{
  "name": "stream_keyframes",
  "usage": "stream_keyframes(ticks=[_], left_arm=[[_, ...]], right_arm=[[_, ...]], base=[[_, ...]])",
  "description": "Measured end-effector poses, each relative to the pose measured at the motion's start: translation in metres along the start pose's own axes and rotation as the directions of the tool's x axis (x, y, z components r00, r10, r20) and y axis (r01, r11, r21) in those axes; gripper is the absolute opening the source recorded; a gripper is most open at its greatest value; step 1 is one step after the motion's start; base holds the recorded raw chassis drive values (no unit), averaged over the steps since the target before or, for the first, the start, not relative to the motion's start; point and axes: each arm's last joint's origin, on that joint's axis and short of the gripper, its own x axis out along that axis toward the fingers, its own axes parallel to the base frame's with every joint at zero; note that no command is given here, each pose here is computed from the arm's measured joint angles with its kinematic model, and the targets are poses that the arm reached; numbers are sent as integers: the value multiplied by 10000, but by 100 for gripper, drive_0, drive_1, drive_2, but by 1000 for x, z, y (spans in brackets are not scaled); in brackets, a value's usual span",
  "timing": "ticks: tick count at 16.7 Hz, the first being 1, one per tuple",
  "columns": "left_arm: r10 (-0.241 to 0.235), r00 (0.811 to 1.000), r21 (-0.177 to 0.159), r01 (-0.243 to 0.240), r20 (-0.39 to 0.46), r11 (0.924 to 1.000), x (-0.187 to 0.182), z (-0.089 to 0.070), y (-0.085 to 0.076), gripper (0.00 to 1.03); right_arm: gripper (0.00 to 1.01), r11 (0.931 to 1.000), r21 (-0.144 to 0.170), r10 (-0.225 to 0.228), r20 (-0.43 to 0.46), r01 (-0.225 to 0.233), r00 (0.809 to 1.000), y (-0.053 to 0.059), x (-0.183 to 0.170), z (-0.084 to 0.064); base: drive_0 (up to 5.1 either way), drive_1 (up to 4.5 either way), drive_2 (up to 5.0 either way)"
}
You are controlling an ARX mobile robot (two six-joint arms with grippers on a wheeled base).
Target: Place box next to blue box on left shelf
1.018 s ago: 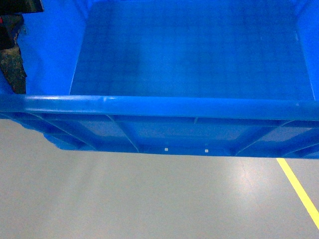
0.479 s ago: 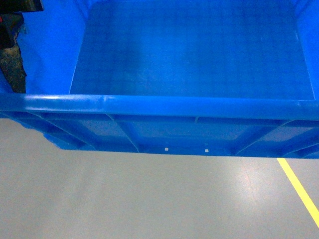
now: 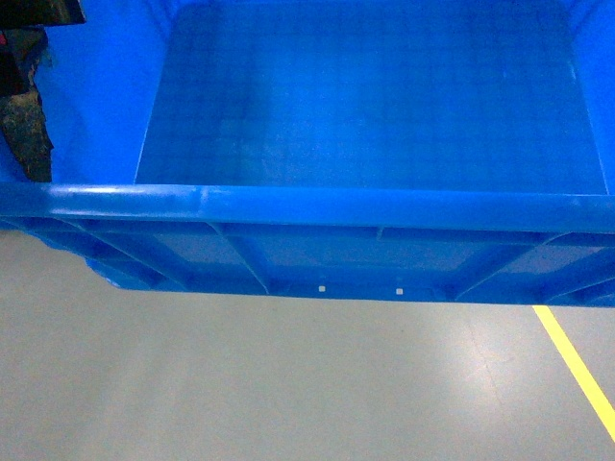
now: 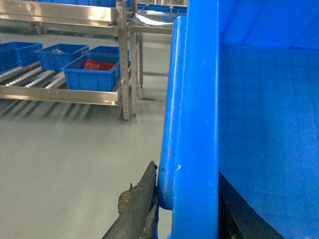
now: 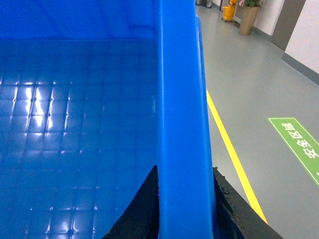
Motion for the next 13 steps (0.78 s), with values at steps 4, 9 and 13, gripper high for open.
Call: stream_keyframes(ticks=[4, 9, 13], left_arm=[[11, 10000, 3, -11, 5, 10000, 0, 0, 0, 18], [6, 10000, -8, -6, 15, 10000, 0, 0, 0, 18], [14, 10000, 0, -14, 16, 10000, 0, 0, 0, 18]], right_arm=[[22, 10000, 1, 12, 3, -12, 10000, 0, 0, 0], [22, 10000, 10, 9, 55, -9, 10000, 0, 0, 1], [22, 10000, 4, 16, 18, -16, 10000, 0, 0, 0]], base=[[-2, 411, -416], [-10, 404, -424], [-9, 404, -423]])
